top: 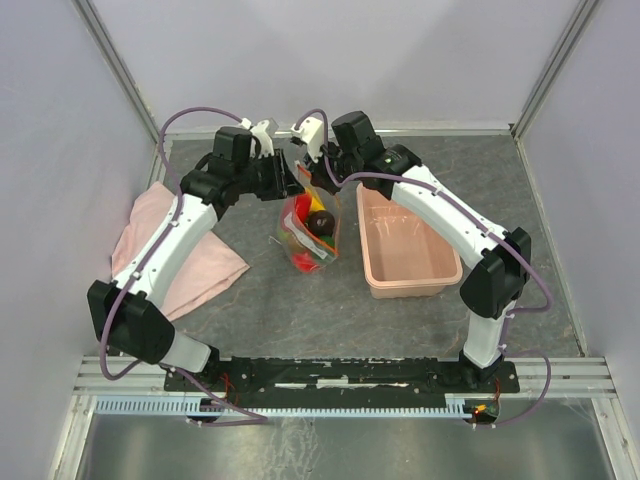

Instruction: Place the food in the zip-top bag and seal the zipper

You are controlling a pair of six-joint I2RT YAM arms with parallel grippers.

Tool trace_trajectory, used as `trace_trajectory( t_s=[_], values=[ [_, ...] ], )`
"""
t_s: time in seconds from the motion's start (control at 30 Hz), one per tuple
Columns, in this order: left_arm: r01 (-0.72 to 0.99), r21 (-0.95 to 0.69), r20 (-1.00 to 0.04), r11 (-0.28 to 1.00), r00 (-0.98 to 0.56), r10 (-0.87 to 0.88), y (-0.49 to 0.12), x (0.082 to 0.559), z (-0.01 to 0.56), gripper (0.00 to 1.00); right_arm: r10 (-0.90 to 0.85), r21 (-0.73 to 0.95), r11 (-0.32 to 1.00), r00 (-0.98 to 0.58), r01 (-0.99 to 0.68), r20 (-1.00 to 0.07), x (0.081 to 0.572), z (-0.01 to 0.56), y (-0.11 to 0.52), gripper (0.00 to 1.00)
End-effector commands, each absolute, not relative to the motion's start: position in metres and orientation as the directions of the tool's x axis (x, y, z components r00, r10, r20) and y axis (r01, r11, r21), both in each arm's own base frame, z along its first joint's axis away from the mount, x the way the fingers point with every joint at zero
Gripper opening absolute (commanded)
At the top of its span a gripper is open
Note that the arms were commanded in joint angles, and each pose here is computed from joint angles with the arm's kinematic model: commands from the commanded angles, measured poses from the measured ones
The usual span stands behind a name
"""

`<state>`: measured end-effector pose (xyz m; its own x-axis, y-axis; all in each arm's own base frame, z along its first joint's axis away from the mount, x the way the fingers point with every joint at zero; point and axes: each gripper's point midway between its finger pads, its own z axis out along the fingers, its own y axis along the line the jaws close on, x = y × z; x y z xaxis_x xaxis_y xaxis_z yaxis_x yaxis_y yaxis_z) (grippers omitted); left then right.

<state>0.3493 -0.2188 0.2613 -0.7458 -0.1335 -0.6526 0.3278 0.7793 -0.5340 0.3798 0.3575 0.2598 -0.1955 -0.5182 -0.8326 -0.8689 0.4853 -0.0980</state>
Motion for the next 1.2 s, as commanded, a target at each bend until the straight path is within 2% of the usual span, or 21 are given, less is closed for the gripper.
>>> trace_trajectory(
  t_s=[0.0,0.1,0.13,0.2,0.33,0.4,0.47,0.67,0.93,1.07,1.17],
  values=[
    [0.295,-0.542,-0.658,0.787,-0.731,-0.179,-0.218,0.355,0.27,0.23,-0.455,-0.09,0.486,-0.164,-0.869,-0.875,0.38,0.28,0.367,0.09],
    [0.274,-0.548,-0.655,0.79,-0.728,-0.202,-0.216,0.356,0.272,0.05,-0.445,-0.075,0.49,-0.175,-0.869,-0.878,0.377,0.283,0.368,0.11],
    [0.263,-0.549,-0.655,0.793,-0.725,-0.213,-0.215,0.357,0.273,0.03,-0.44,-0.069,0.493,-0.179,-0.868,-0.88,0.376,0.285,0.368,0.13],
    [0.235,-0.555,-0.655,0.798,-0.716,-0.244,-0.211,0.358,0.275,0.03,-0.429,-0.057,0.507,-0.194,-0.86,-0.882,0.374,0.289,0.365,0.27],
    [0.186,-0.584,-0.653,0.79,-0.685,-0.322,-0.207,0.36,0.278,0.03,-0.402,-0.015,0.581,-0.271,-0.813,-0.875,0.365,0.293,0.352,0.65],
    [0.165,-0.606,-0.643,0.778,-0.677,-0.358,-0.206,0.361,0.278,0.03,-0.384,0.015,0.63,-0.329,-0.776,-0.863,0.359,0.291,0.342,0.74],
    [0.151,-0.626,-0.632,0.765,-0.672,-0.385,-0.207,0.361,0.278,0.03,-0.366,0.038,0.677,-0.381,-0.735,-0.849,0.352,0.286,0.33,0.78],
    [0.136,-0.659,-0.609,0.74,-0.673,-0.419,-0.209,0.359,0.276,0.03,-0.334,0.075,0.759,-0.485,-0.647,-0.808,0.327,0.261,0.302,0.81],
    [0.151,-0.658,-0.624,0.738,-0.658,-0.421,-0.206,0.352,0.281,0.03,-0.284,0.057,0.849,-0.543,-0.526,-0.79,0.338,0.239,0.286,0.78],
    [0.151,-0.66,-0.624,0.736,-0.656,-0.425,-0.205,0.348,0.281,0.03,-0.256,0.089,0.856,-0.568,-0.509,-0.782,0.346,0.232,0.296,0.7],
    [0.155,-0.66,-0.63,0.735,-0.647,-0.429,-0.203,0.346,0.283,0.03,-0.267,0.126,0.837,-0.599,-0.532,-0.755,0.342,0.224,0.305,0.58]
  ],
)
